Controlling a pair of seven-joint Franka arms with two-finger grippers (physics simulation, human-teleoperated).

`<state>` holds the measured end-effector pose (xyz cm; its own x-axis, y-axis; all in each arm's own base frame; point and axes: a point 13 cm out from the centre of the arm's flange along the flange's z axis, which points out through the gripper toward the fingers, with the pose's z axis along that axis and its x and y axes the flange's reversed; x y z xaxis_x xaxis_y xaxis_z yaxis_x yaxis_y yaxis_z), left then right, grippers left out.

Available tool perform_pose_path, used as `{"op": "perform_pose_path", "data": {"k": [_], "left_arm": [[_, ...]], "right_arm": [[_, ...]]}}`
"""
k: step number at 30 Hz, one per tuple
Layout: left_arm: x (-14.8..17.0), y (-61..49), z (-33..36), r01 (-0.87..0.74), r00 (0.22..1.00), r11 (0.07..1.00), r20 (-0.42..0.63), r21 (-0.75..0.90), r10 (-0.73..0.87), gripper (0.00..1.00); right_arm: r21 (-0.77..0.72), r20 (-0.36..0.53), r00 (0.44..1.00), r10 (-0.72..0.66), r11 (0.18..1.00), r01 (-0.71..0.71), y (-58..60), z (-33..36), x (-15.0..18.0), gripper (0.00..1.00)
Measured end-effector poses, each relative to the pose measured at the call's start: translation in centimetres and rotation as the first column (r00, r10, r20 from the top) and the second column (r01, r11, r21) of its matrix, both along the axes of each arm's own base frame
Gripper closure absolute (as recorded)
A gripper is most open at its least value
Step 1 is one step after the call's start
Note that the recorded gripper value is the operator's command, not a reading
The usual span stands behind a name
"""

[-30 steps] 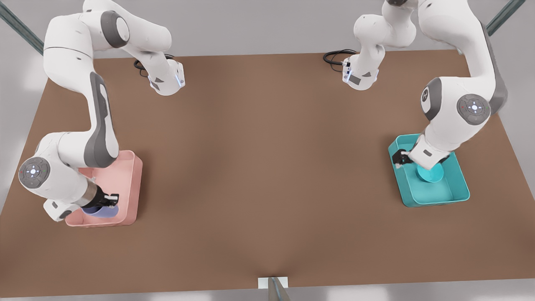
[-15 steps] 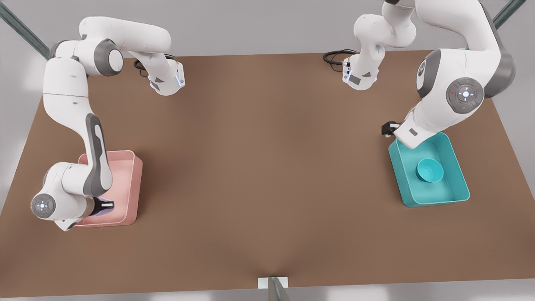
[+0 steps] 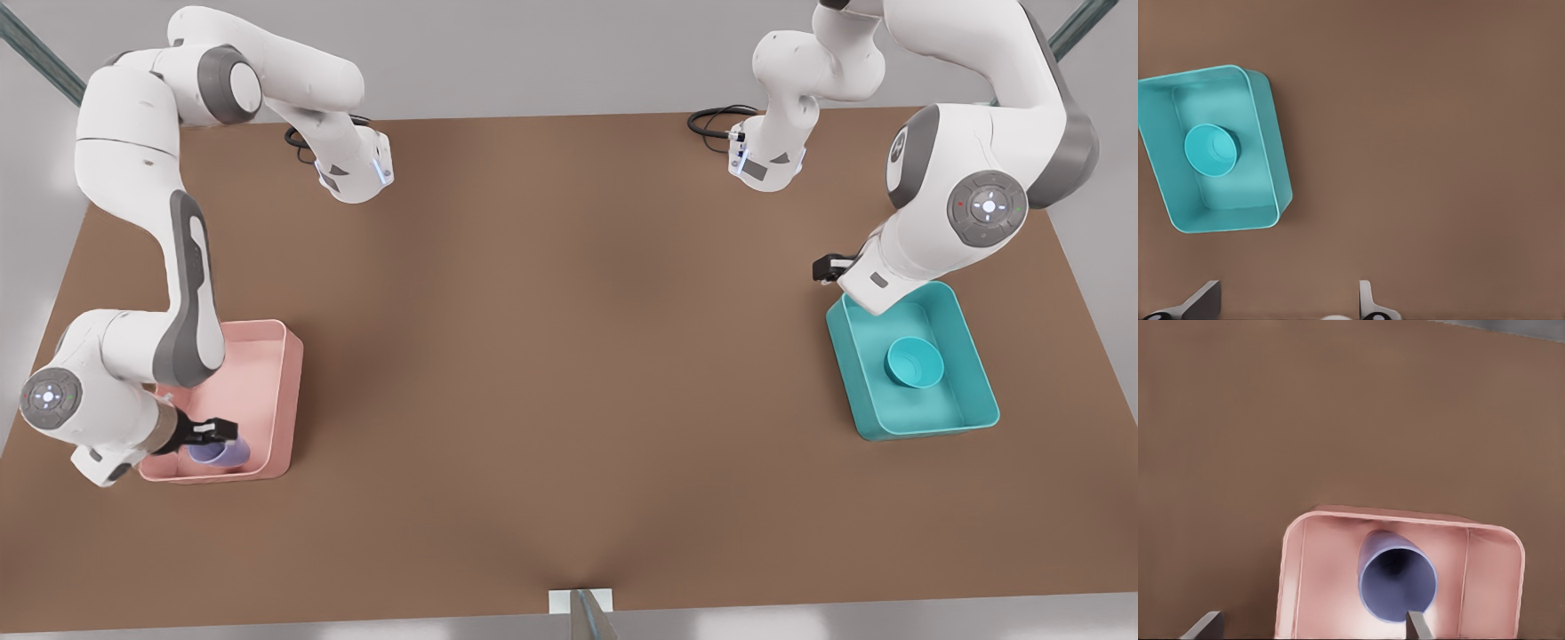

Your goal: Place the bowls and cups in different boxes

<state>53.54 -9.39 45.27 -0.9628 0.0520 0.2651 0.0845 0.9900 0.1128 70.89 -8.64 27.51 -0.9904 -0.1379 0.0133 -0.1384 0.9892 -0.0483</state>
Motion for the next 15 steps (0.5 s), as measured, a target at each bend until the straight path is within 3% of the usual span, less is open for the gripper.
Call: {"op": "perform_pose_path", "data": {"k": [3, 6, 9, 15], "left_arm": [[-0.1, 0.0, 0.0, -0.002, 1.0, 1.0, -0.002, 0.001, 0.002, 0.0], [-0.1, 0.0, 0.0, -0.004, 1.0, 1.0, -0.003, 0.002, 0.004, 0.0], [-0.2, 0.0, 0.0, -0.004, 1.0, 1.0, -0.005, 0.003, 0.004, 0.0], [-0.3, 0.0, 0.0, -0.006, 1.0, 1.0, -0.008, 0.004, 0.006, 0.0]], "right_arm": [[0.03, 0.033, 0.999, 0.008, 1.0, -0.008, 1.9, 7.3, -0.2, 0.0], [0.035, 0.022, 1.0, -0.002, 0.999, 0.001, 2.8, 13.4, -3.3, 0.0], [0.037, -0.052, 0.998, -0.024, 0.999, 0.026, 3.7, 14.5, -8.9, 0.0], [0.024, -0.098, 0.993, -0.065, 0.997, 0.068, 5.3, 16.8, -11.0, 0.0]]}}
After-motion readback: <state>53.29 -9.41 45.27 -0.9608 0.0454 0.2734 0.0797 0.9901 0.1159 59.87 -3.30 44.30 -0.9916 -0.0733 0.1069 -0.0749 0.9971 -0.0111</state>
